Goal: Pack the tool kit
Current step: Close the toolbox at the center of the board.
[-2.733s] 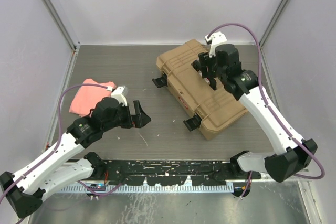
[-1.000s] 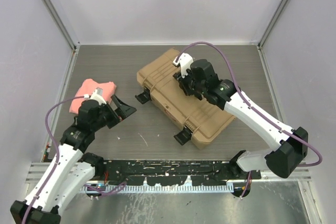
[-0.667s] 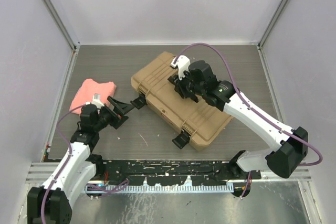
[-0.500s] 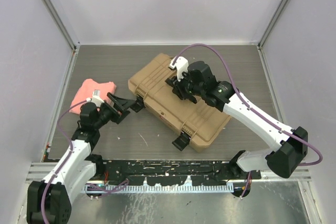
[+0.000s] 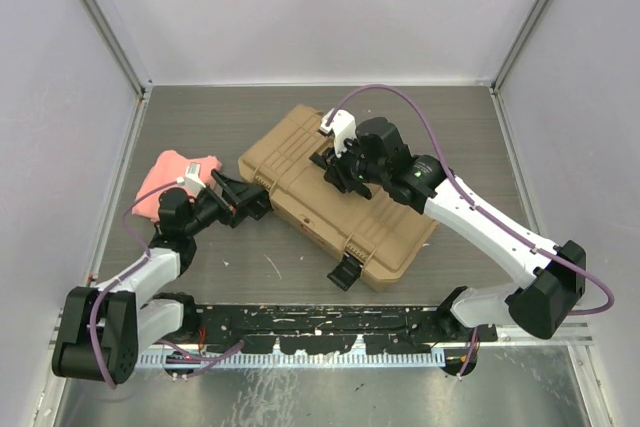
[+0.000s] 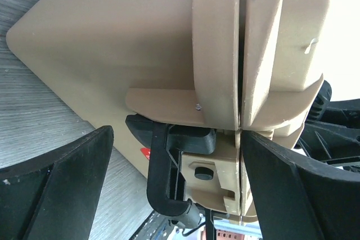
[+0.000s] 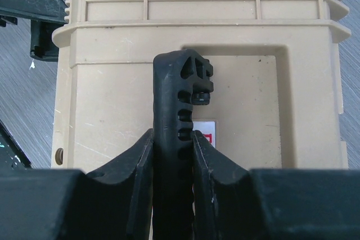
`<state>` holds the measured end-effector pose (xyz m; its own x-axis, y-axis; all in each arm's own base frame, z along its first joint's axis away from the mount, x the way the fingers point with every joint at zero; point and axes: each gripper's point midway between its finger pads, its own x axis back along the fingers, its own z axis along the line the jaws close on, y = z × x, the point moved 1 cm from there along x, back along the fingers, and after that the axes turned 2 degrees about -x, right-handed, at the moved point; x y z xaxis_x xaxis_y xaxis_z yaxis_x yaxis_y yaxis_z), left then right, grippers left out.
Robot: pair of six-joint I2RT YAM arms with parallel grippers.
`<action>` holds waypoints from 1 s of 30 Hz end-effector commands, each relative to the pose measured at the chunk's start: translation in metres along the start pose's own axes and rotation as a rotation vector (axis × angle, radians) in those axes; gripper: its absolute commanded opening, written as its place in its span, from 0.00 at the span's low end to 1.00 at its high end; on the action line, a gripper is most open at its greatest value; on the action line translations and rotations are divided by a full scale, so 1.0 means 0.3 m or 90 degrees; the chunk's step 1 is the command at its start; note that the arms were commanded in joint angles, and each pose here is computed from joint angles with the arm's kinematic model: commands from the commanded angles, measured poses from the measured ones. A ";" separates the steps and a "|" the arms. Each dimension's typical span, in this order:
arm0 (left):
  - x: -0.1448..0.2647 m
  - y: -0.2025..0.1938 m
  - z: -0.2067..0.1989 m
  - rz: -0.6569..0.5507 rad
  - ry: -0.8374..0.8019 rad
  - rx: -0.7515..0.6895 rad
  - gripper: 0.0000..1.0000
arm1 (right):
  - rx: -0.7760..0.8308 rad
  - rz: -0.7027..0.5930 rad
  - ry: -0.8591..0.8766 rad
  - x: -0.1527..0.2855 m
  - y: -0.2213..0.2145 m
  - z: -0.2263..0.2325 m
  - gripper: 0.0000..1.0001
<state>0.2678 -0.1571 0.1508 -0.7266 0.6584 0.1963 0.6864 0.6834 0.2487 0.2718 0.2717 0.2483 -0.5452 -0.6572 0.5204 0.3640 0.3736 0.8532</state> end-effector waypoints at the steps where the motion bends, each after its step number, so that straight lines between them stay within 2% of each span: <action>1: -0.011 0.034 -0.086 -0.018 -0.076 -0.058 0.98 | -0.020 -0.020 0.117 0.004 0.032 0.146 0.24; 15: -0.001 -0.004 -0.123 0.026 -0.147 -0.135 0.98 | -0.054 -0.054 0.078 0.009 0.089 0.119 0.25; 23: -0.007 0.007 -0.095 0.046 -0.163 -0.151 0.98 | -0.112 -0.116 0.052 0.032 0.163 0.104 0.25; 27: -0.001 0.019 -0.101 0.043 -0.174 -0.171 0.98 | -0.118 -0.117 0.050 0.031 0.164 0.103 0.25; 30: -0.010 0.009 -0.057 0.052 -0.159 -0.164 0.98 | -0.120 -0.120 0.051 0.034 0.168 0.104 0.25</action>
<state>0.2698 -0.1601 0.1531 -0.6478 0.7588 0.0670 0.7214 0.5829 0.3740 0.2716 0.2748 0.2507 -0.5757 -0.6382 0.5112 0.4446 0.2804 0.8507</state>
